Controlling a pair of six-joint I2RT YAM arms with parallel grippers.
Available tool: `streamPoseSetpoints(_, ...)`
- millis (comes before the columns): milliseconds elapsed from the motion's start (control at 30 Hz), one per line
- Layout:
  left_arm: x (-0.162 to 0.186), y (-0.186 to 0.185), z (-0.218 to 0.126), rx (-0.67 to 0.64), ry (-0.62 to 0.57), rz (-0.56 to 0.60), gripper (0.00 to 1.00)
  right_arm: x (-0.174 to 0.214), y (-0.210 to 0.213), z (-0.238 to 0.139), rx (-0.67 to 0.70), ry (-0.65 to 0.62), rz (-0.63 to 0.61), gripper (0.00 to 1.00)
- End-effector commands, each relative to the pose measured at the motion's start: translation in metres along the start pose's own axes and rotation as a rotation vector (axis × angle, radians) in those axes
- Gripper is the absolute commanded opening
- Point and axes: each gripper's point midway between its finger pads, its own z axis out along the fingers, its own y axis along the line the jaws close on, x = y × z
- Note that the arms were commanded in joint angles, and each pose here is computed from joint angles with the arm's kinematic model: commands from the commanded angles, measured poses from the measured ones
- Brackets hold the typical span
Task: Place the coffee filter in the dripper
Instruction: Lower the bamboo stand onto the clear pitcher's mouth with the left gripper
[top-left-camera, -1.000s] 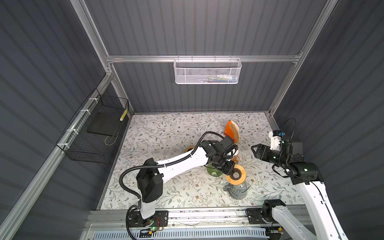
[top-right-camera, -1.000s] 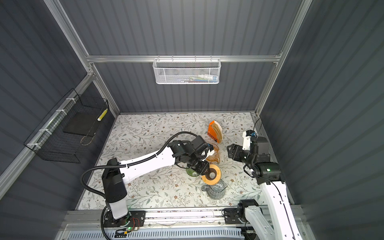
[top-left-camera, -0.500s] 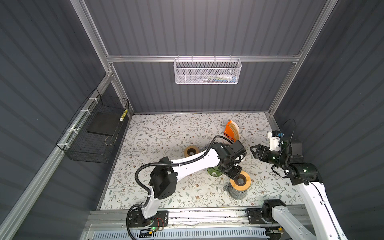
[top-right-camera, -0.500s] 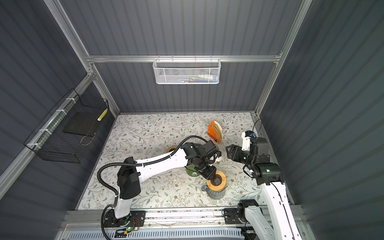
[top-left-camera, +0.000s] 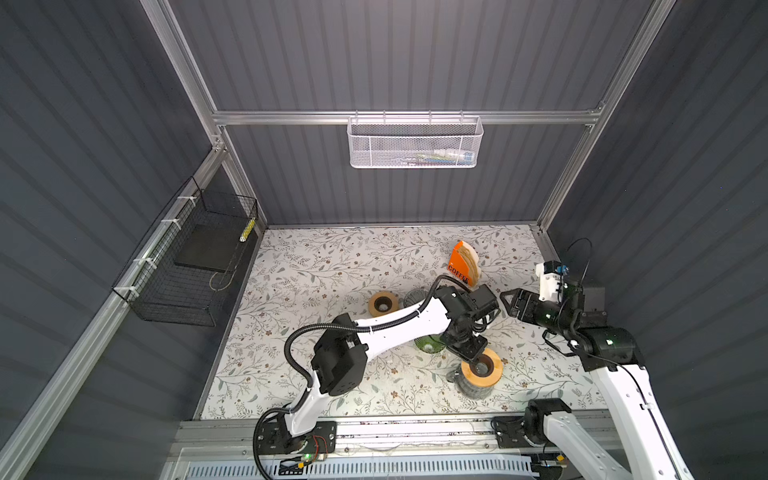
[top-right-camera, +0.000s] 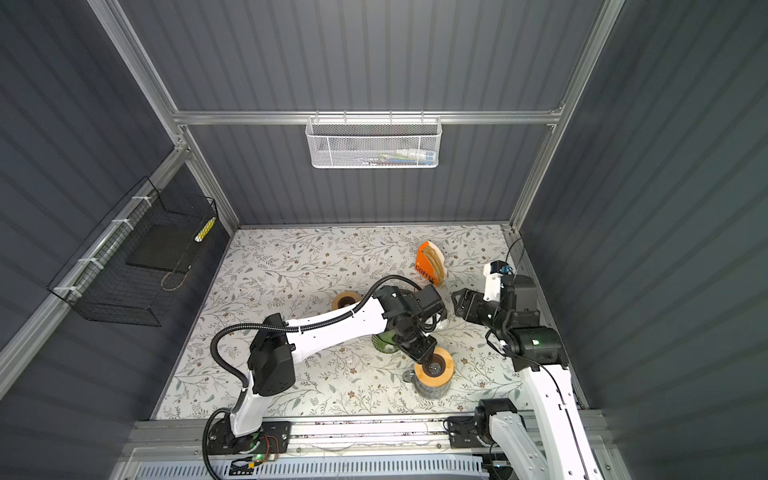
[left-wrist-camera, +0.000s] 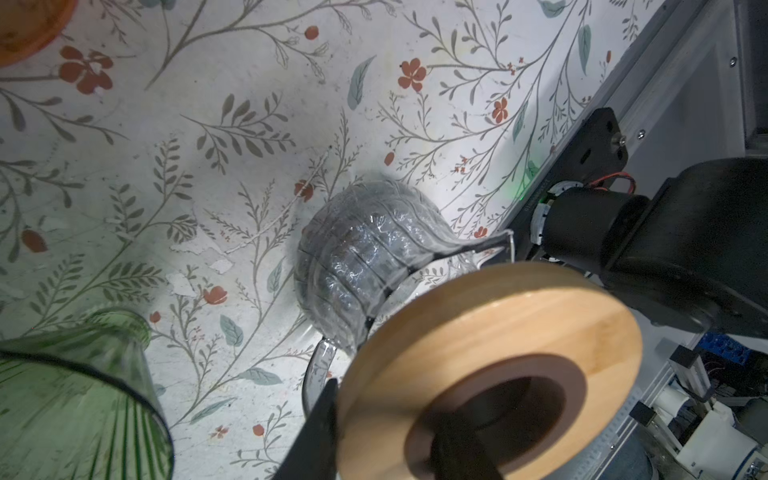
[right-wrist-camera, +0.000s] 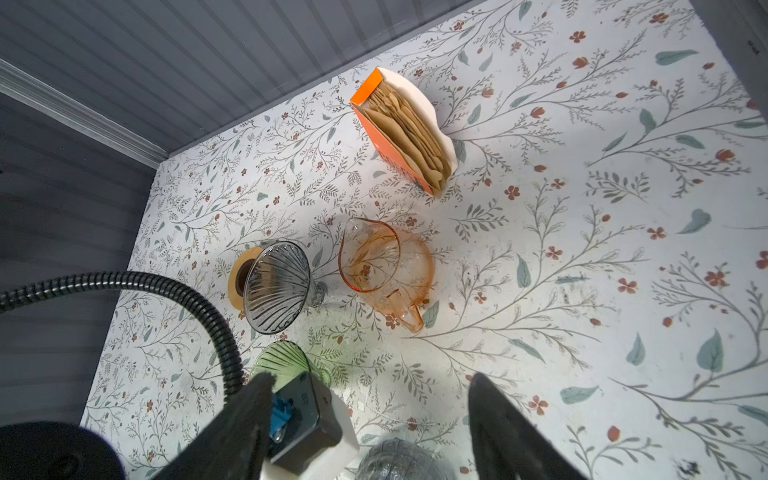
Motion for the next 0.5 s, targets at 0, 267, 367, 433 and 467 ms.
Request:
streamPoseSetpoints(0,0.0022,-0.0036,0.0009,-0.007,0.022,0.022,0.08,0.0034,0.0015,0.0022,-0.022,0.002,0.011,0.74)
streamPoseSetpoints(267,-0.0004,0.0010,0.0033,-0.044,0.029,0.020,0.08,0.0044,0.0014,0.0044,-0.029,0.005,0.012,0.75)
streamPoseSetpoints(367,-0.0007,0.0015,0.0047,-0.048,0.035,0.021,0.09,0.0039,0.0017,0.0041,-0.031,0.002,0.011,0.75)
streamPoseSetpoints(433,-0.0010,0.0025,0.0060,-0.053,0.039,0.020,0.11,0.0037,0.0019,0.0039,-0.033,0.002,0.012,0.75)
streamPoseSetpoints(467,-0.0014,0.0023,0.0064,-0.053,0.040,0.022,0.12,0.0039,0.0015,0.0039,-0.032,0.003,0.014,0.75)
